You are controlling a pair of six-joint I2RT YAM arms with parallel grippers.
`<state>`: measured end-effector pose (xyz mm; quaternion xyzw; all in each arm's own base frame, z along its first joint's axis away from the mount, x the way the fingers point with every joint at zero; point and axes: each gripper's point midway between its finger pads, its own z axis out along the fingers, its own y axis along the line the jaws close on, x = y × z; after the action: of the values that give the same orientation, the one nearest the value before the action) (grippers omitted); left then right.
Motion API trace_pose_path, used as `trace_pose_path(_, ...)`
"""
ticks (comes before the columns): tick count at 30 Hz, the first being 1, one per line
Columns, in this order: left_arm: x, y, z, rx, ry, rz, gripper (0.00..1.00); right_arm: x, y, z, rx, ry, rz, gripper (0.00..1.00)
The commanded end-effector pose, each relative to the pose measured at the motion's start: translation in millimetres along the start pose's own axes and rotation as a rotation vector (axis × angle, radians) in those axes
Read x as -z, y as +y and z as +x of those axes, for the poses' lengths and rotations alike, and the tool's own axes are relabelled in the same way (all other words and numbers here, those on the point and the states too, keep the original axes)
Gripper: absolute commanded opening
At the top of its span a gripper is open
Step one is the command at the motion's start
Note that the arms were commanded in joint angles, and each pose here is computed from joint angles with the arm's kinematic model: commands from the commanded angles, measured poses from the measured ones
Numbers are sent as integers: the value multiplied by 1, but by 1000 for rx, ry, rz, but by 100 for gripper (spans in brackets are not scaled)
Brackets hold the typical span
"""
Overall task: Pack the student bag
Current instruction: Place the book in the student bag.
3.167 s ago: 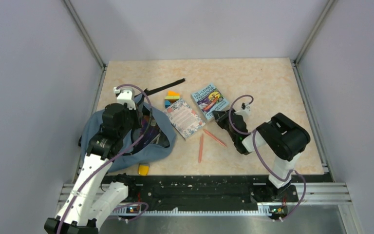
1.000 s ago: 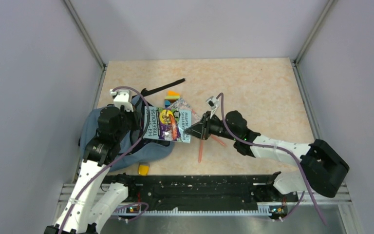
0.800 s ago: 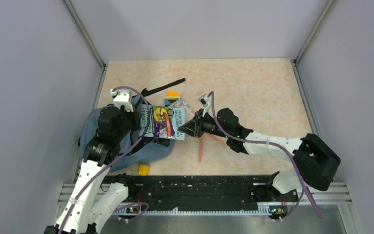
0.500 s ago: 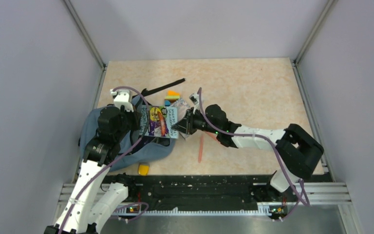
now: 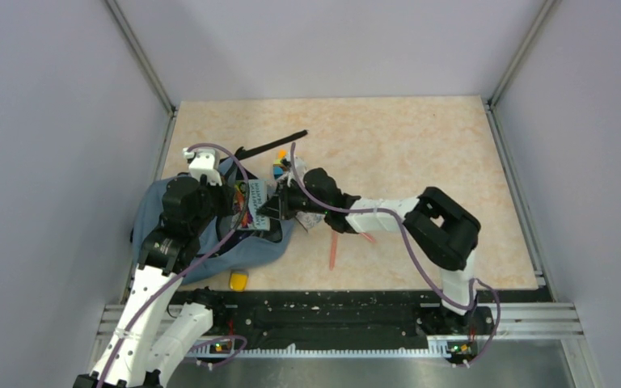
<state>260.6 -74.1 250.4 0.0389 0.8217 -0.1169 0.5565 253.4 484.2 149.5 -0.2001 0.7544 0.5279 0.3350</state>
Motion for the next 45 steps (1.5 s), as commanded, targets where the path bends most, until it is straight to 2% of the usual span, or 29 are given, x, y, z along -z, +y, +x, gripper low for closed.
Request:
trace_pose_path(1, 1, -15, -24, 18, -94, 73, 0, -27, 53, -38, 57, -105, -162, 0)
trace_pose_path(10, -1, -17, -23, 18, -87, 81, 0, -78, 64, -17, 107, -60, -173, 0)
trace_pose_path(17, -1, -17, -23, 18, -87, 81, 0, -87, 57, -12, 144, -51, -139, 0)
trace_pose_path(19, -1, -17, -23, 18, -86, 83, 0, -84, 58, -13, 164, -54, -137, 8)
trace_pose_path(24, -1, -17, -23, 18, -87, 82, 0, -77, 64, -20, 198, -68, -149, 40)
trace_pose_path(27, -1, -16, -24, 18, -89, 80, 0, -71, 66, -22, 215, -77, -148, 53)
trace_pose_path(32, 0, -16, -24, 18, -91, 78, 0, -54, 71, -29, 264, -100, -144, 60)
trace_pose_path(39, 0, -13, -23, 17, -91, 62, 0, -16, 75, -33, 355, -124, -121, 64)
trace_pose_path(45, 0, -11, -24, 15, -97, 49, 0, 30, 52, -38, 438, -117, 40, 68)
